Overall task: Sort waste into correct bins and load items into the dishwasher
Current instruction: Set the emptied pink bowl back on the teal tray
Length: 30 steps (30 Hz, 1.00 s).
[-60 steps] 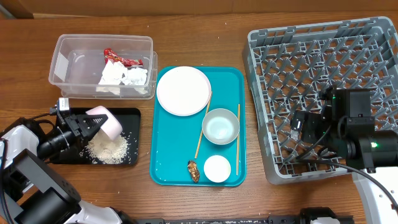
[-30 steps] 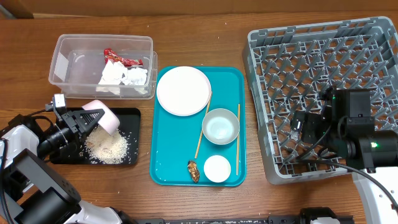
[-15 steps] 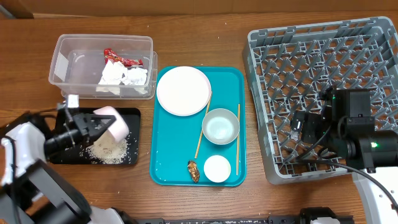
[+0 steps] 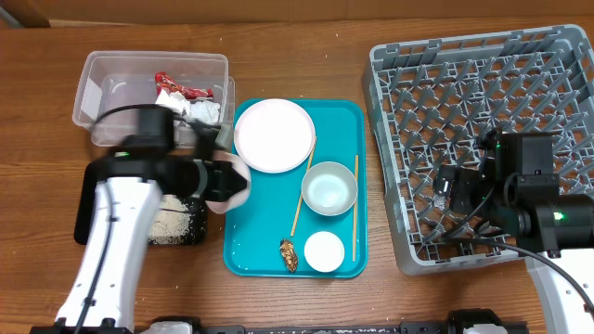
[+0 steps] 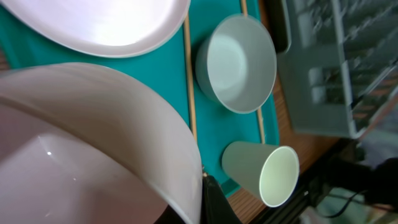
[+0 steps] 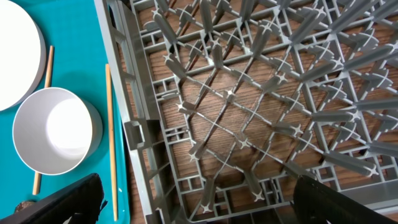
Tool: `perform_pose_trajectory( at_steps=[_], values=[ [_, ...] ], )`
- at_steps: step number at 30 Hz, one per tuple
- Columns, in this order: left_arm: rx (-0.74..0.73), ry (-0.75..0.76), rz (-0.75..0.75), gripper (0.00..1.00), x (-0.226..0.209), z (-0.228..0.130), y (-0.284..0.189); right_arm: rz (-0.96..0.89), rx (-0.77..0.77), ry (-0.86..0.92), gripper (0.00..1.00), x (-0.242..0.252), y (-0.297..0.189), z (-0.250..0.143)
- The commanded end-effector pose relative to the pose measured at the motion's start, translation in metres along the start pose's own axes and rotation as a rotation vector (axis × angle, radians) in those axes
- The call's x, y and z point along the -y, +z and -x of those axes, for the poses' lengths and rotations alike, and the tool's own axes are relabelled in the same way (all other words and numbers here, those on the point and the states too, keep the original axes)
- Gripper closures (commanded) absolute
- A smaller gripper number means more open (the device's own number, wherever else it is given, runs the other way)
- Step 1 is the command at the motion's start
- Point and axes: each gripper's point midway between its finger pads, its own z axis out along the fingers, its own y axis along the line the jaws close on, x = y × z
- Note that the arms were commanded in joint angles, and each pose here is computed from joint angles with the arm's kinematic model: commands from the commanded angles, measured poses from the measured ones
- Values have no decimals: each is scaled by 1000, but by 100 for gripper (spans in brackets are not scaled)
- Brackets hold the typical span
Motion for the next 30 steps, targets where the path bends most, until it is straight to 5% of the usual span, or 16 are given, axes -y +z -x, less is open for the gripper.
perform_pose_trajectory(
  at_steps=[1,5,14,16,19,30],
  values=[
    [-90,15,211,96,-3,-8,27,9,31,-10,0,-3,-8,8],
    [-160,45,334,96,-3,-16,57,9,31,-10,0,-3,-8,8],
    [-247,86,338,93,1,-22,117,8,25,-10,0,-2,-8,6],
    [-253,79,340,80,-1,-23,121,8,25,-10,0,-2,-8,6],
    [-251,78,340,40,-2,-22,121,11,24,-9,0,-3,-8,6],
    [-186,45,366,36,19,9,73,353,-57,-15,0,-60,-18,-8]
  ],
)
